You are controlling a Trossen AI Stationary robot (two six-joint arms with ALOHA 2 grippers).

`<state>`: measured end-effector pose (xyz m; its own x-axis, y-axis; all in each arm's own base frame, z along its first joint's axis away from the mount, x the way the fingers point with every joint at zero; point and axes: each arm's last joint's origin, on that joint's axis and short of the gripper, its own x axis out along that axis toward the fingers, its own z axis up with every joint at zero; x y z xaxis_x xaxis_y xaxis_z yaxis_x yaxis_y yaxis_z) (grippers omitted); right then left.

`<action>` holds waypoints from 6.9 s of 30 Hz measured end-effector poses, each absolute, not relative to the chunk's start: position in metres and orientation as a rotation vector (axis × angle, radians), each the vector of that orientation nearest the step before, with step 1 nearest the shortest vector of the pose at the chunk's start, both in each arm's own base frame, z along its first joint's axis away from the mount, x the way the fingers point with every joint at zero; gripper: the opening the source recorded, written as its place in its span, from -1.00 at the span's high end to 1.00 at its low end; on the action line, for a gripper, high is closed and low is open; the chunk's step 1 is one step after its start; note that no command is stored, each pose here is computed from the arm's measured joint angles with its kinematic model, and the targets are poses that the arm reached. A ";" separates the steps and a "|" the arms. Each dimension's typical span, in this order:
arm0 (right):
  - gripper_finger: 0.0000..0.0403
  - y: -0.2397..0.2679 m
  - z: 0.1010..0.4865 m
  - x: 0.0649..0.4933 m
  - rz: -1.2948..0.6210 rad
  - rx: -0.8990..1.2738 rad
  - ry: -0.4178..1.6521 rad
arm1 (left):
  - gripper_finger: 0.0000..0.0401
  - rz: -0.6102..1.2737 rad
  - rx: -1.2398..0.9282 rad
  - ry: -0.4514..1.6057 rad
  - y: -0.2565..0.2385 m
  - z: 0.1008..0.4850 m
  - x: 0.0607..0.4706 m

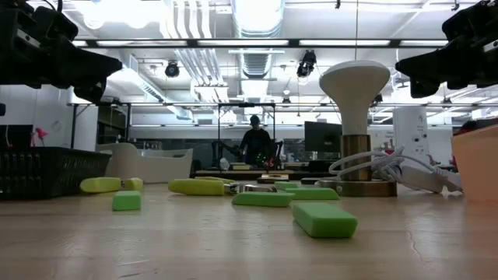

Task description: Pick & Place School Supplies

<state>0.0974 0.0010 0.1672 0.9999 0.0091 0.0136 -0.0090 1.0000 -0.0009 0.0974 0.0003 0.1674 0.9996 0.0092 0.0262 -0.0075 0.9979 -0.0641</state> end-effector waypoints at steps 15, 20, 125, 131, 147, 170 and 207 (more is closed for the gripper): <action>0.82 0.001 0.167 0.097 0.009 -0.001 -0.014 | 0.80 0.008 -0.064 -0.026 0.000 0.167 0.097; 0.82 0.001 0.167 0.097 0.009 -0.001 -0.013 | 0.80 0.008 -0.064 -0.026 0.000 0.167 0.097; 0.82 0.001 0.167 0.098 0.009 -0.001 -0.008 | 0.10 1.260 -1.245 1.046 -0.027 0.191 0.301; 0.82 0.001 0.167 0.098 0.009 -0.001 -0.008 | 0.10 1.299 -1.190 1.048 -0.026 0.175 0.307; 0.82 0.001 0.167 0.098 0.009 -0.001 -0.007 | 0.20 1.313 -1.176 1.059 -0.027 0.154 0.317; 0.82 0.001 0.167 0.098 0.009 -0.001 -0.008 | 0.70 1.167 -1.116 1.094 -0.028 0.165 0.322; 0.82 0.001 0.167 0.098 0.009 -0.001 -0.008 | 0.72 1.031 -0.755 0.777 0.085 0.331 0.200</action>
<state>0.0977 0.0010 0.1668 0.9999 0.0088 0.0082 -0.0088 1.0000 -0.0009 0.1999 0.0848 0.3313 0.3105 0.4451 -0.8399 -0.9301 0.3247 -0.1718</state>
